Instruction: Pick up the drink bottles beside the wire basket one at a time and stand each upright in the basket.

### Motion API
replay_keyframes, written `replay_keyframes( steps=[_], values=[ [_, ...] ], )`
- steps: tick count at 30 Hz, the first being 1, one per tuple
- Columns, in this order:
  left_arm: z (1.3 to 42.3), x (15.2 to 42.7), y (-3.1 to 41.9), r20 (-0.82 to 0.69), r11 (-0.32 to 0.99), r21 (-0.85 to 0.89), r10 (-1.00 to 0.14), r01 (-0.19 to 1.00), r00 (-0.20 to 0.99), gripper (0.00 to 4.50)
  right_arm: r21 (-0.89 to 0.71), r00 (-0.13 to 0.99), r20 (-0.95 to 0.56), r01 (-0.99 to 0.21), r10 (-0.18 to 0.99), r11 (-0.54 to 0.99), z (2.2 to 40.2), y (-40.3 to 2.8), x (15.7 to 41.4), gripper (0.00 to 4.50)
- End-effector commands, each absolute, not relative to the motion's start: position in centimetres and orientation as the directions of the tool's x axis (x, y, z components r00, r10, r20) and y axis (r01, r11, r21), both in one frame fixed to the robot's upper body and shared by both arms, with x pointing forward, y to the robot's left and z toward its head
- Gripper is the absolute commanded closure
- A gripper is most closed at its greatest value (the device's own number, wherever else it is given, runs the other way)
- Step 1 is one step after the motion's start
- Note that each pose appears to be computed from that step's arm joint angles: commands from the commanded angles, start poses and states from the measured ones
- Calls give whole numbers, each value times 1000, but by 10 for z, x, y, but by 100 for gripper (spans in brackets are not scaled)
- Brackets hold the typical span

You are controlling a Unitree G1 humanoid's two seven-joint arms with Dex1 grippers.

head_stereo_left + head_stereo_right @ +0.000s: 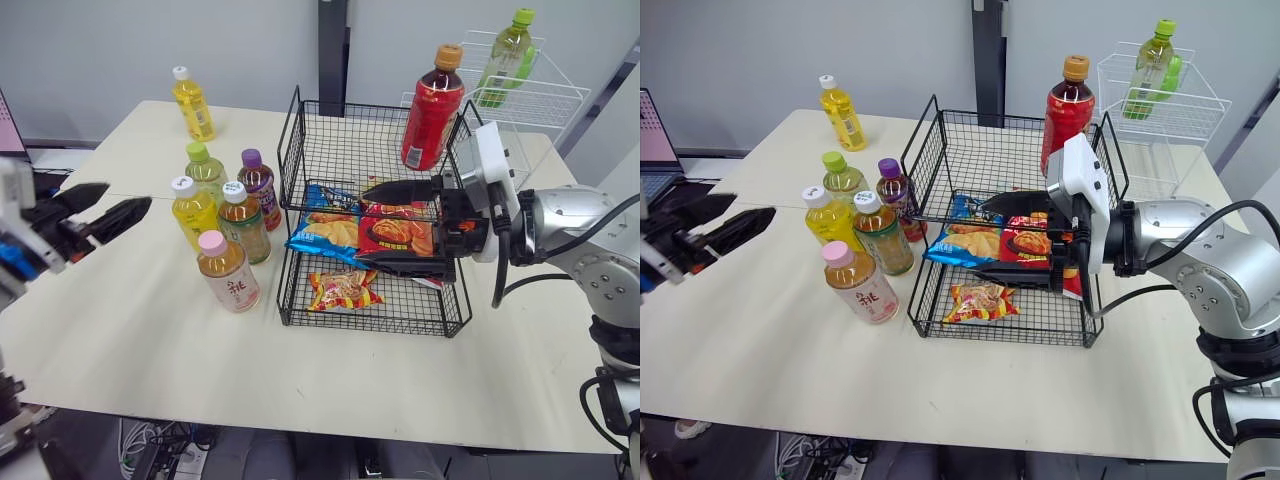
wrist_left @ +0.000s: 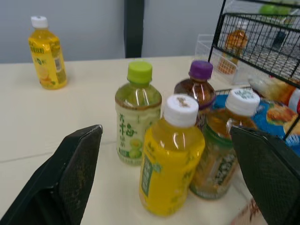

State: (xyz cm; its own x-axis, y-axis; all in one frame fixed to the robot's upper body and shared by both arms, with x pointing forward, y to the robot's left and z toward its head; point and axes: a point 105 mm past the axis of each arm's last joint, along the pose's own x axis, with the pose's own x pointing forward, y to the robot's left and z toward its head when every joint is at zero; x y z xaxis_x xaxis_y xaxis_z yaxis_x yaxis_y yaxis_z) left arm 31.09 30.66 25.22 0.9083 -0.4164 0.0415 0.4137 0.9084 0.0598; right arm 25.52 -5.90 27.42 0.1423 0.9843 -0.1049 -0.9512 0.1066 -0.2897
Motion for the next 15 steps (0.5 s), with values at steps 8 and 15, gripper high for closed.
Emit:
replay_keyframes(
  steps=[8, 15],
  values=[
    [250, 355, 295, 47, 931, 141, -345, 336, 937, 1, -345, 138, -71, -933, 988, 106, 287, -61, 247, 0],
    [242, 360, 282, 30, 920, 112, -382, 377, 924, 80, -346, 150, -68, -931, 986, 117, 287, -61, 247, 0]
  ],
)
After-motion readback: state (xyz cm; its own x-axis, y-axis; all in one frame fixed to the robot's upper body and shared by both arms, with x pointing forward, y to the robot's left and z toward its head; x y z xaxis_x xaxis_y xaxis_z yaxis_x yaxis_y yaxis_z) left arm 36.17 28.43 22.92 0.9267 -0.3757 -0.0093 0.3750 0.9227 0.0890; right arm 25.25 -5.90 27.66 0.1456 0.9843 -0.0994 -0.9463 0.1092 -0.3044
